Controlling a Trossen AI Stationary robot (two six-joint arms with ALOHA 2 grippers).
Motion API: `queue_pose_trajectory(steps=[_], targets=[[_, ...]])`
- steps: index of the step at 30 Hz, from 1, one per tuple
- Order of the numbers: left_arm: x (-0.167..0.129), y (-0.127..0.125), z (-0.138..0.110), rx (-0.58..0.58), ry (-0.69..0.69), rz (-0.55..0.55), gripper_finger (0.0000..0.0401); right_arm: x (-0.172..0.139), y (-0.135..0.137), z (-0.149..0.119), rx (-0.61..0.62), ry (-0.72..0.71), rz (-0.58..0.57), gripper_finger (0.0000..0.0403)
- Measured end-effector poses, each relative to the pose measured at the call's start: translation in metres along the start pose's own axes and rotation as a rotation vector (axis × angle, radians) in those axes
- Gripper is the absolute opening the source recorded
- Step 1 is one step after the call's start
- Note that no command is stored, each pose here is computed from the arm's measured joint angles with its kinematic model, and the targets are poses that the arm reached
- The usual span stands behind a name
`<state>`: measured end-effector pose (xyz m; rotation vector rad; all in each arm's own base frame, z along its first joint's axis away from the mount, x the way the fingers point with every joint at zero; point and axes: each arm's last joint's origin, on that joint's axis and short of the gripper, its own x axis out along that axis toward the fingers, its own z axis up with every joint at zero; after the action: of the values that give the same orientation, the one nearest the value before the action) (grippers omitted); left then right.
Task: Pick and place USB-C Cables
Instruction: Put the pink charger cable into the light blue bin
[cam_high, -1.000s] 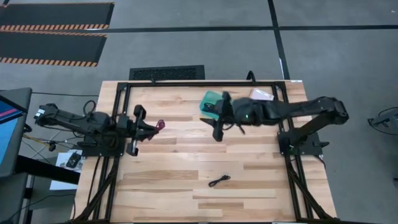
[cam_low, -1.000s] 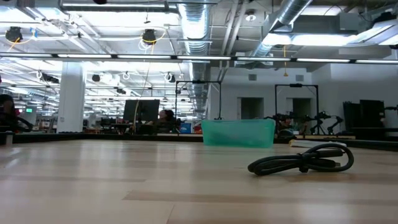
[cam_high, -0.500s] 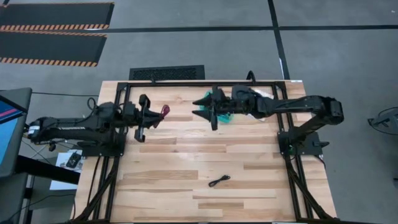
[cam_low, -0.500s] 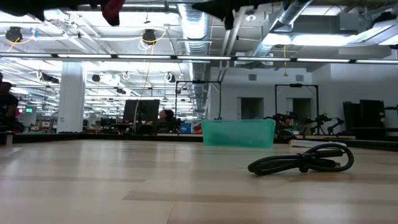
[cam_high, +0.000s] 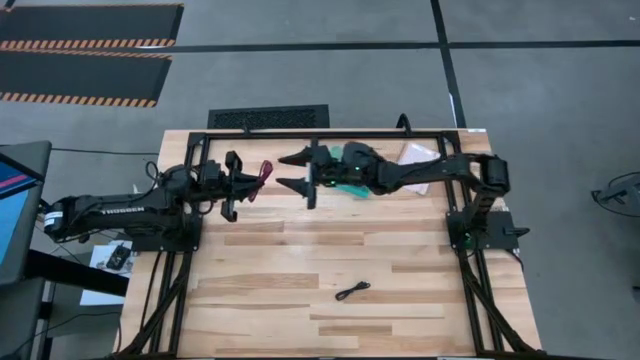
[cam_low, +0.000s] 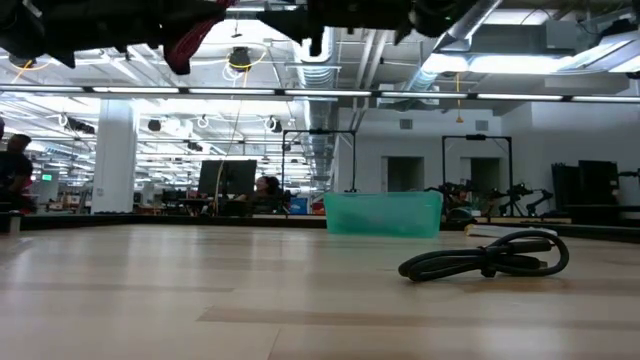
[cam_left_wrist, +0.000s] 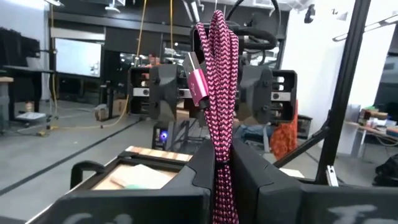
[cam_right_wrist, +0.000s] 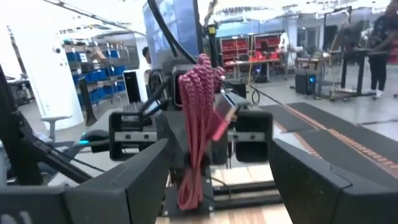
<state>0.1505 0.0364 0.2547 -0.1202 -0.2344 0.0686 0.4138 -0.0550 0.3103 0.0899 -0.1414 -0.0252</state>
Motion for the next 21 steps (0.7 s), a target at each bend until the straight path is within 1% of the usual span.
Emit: queue_pose_trajectory(steps=[6,11,16,21], targets=[[0.0,0.0,0.0,-0.021,-0.002,-0.006,0.0008,0.023,-0.003,0.002,-0.012,-0.009,0.003,0.0296],[0.0,0.0,0.001,-0.022,-0.003,-0.007,0.0008,0.024,-0.003,0.01,-0.032,-0.038,0.004,0.0295],[0.0,0.0,0.001,-0.023,-0.002,-0.007,0.0009,0.023,-0.002,0.01,-0.014,-0.036,0.005,0.028],[0.0,0.0,0.0,-0.031,0.0,-0.006,0.0009,0.024,-0.001,0.008,-0.002,-0.015,0.003,0.0276]])
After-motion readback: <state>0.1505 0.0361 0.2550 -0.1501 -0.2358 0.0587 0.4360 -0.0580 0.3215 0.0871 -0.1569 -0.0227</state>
